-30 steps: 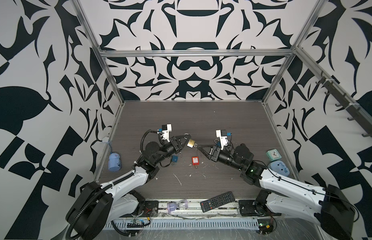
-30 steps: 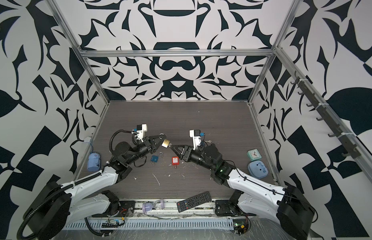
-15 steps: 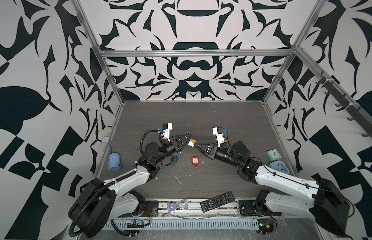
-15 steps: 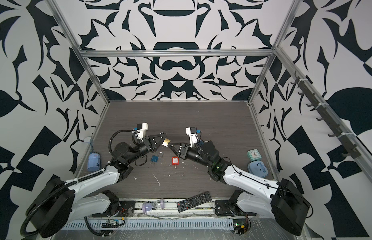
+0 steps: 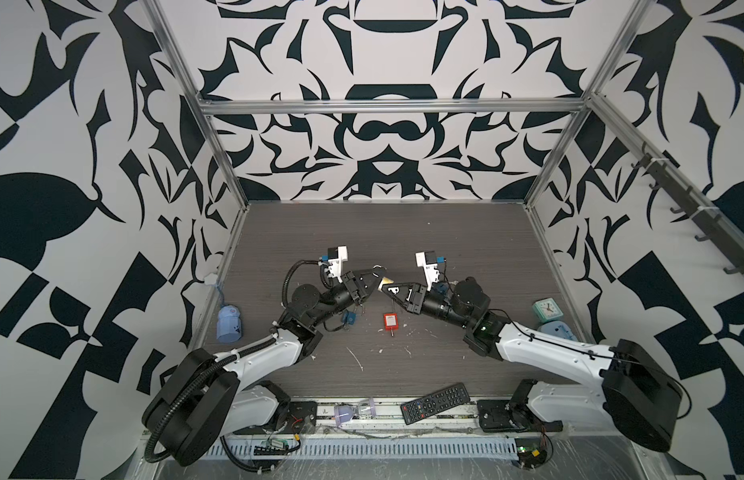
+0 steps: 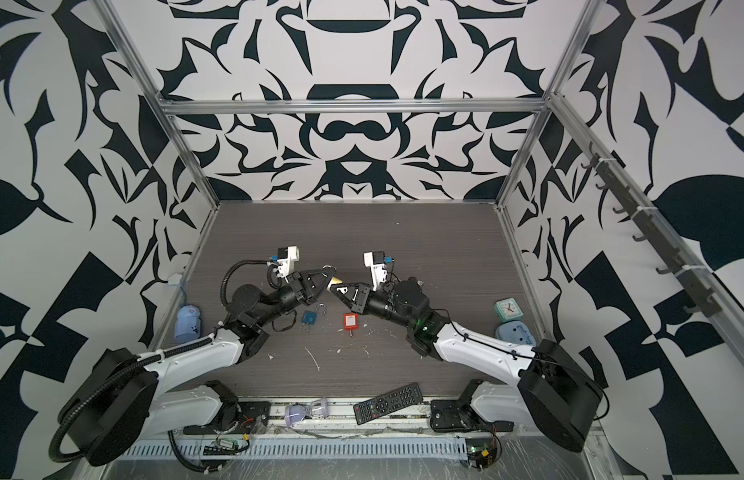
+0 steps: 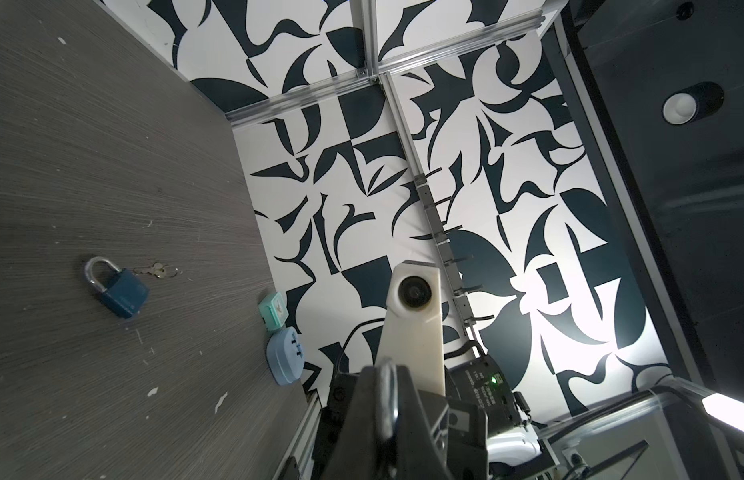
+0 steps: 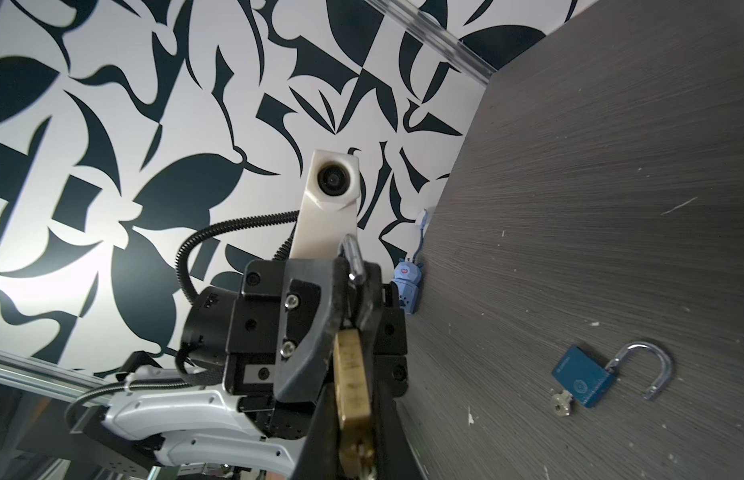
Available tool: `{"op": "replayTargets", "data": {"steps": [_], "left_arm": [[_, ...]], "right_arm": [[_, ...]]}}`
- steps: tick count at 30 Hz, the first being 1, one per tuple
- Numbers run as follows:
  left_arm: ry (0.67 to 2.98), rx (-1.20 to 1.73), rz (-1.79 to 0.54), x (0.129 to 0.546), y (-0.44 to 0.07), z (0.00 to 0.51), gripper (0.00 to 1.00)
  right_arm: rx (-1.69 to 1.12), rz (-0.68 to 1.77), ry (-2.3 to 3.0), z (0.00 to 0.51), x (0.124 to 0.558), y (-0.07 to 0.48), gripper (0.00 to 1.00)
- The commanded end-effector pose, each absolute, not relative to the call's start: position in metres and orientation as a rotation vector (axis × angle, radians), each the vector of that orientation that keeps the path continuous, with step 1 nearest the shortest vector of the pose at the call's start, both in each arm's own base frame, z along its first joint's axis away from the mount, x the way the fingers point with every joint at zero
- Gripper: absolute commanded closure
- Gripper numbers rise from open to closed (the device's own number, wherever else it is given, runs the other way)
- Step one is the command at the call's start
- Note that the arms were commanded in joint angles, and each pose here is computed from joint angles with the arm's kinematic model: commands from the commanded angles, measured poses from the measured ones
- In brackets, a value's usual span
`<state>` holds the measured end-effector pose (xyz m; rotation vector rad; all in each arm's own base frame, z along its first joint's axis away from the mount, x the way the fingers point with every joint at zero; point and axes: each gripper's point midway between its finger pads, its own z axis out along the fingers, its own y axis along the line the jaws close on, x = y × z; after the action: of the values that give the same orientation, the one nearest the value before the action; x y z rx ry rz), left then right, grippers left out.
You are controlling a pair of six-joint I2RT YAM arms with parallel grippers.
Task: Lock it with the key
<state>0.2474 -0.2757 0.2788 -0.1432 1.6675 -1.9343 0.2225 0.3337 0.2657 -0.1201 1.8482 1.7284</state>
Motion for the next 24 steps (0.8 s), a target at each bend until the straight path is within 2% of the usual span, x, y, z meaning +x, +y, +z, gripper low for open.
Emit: {"op": "replayTargets", "data": {"steps": [1,16,17,18,19,20,21,24], "left_arm": [[1.616,-0.068,-1.966,0.241,-0.28,0.292,1.0],[1.663,-0.086,-1.97,0.241,-0.282,0.278,1.0],[1.672,-0.09,-1.962,0.242,-0.282,0.276,0.92],[1.682,-0.096,-1.951,0.244,-0.281,0.273,0.6],[1.693,-0.103,-1.935,0.247,-0.279,0.27,0.35],[1.704,-0.102,-1.915,0.249,-0.276,0.268,0.22],[1.718,-0.088,-1.882,0.252,-0.273,0.267,0.02],[1.803,0.016,-1.722,0.257,-0.268,0.262,0.01]], "right_arm": [[-0.142,1.805,1.697,0.303,0.219,0.332,0.98],[-0.123,1.785,1.69,0.304,0.22,0.322,1.0],[-0.121,1.782,1.694,0.304,0.22,0.321,1.0],[-0.116,1.774,1.701,0.305,0.22,0.318,1.0],[-0.11,1.761,1.716,0.304,0.22,0.315,1.0],[-0.104,1.747,1.733,0.303,0.22,0.311,1.0],[-0.092,1.724,1.762,0.3,0.219,0.305,1.0],[-0.073,1.631,1.895,0.288,0.212,0.287,1.0]]}}
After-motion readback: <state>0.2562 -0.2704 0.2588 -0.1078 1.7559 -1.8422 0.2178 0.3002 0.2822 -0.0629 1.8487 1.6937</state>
